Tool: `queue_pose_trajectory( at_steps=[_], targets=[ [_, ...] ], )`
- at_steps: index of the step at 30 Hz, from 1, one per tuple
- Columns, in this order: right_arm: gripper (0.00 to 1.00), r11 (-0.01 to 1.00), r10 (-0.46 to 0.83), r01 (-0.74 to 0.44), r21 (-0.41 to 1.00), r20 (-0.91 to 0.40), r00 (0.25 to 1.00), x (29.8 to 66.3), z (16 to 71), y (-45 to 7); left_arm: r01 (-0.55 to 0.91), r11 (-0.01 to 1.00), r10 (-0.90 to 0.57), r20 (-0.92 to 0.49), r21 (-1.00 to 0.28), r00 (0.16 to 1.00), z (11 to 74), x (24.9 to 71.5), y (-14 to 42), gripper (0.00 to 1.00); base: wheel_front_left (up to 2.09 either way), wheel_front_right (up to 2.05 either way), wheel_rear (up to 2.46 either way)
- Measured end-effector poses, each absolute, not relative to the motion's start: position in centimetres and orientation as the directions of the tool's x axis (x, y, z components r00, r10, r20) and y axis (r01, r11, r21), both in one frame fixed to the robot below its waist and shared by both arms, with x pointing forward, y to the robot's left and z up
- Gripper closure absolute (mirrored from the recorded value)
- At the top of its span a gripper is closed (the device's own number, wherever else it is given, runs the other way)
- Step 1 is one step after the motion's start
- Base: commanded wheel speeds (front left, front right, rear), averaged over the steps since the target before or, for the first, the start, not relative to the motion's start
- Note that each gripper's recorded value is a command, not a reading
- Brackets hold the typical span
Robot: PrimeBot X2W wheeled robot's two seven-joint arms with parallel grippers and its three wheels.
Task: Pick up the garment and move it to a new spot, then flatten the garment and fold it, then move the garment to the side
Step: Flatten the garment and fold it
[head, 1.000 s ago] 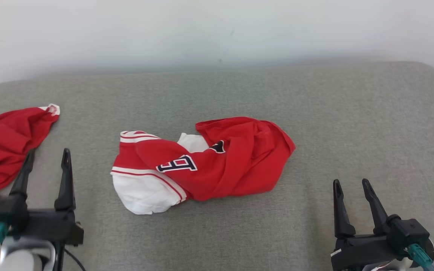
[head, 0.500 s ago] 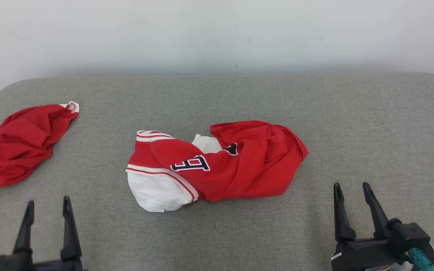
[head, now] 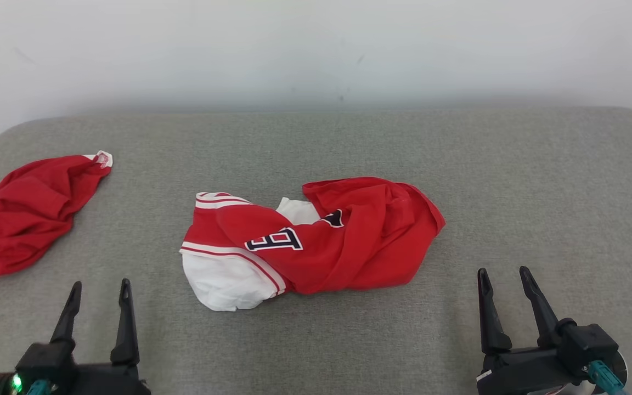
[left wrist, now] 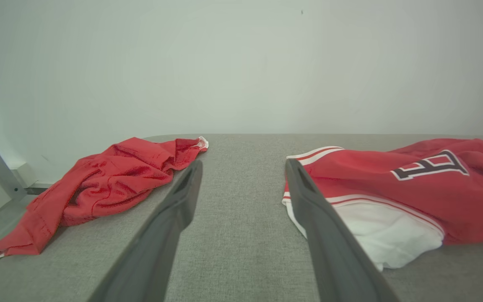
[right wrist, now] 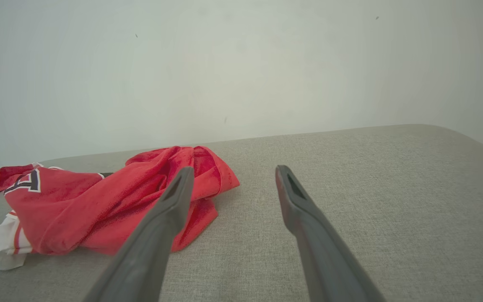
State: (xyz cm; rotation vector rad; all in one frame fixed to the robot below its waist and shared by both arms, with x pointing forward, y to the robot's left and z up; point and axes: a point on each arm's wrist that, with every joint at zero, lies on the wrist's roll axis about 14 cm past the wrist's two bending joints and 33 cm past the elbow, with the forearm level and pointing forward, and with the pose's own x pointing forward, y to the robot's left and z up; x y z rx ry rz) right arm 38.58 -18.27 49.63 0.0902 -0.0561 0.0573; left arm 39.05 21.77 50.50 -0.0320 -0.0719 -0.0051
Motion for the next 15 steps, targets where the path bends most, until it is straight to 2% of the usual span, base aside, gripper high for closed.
queue_pose_trajectory(
  at_steps=[7,15],
  targets=[
    [0.0,0.997,0.011,-0.014,0.073,0.041,0.999,38.3,49.1,-20.0,0.088,0.995,-0.087,0.03,-0.043,0.996,49.5,43.0,19.5,0.0,0.0,0.0,0.0],
    [0.0,0.997,-0.041,0.04,0.062,0.015,0.999,38.0,48.3,-21.9,0.162,0.984,-0.171,-0.134,-0.076,0.976,44.3,45.5,16.7,0.0,0.0,0.0,0.0]
  ],
)
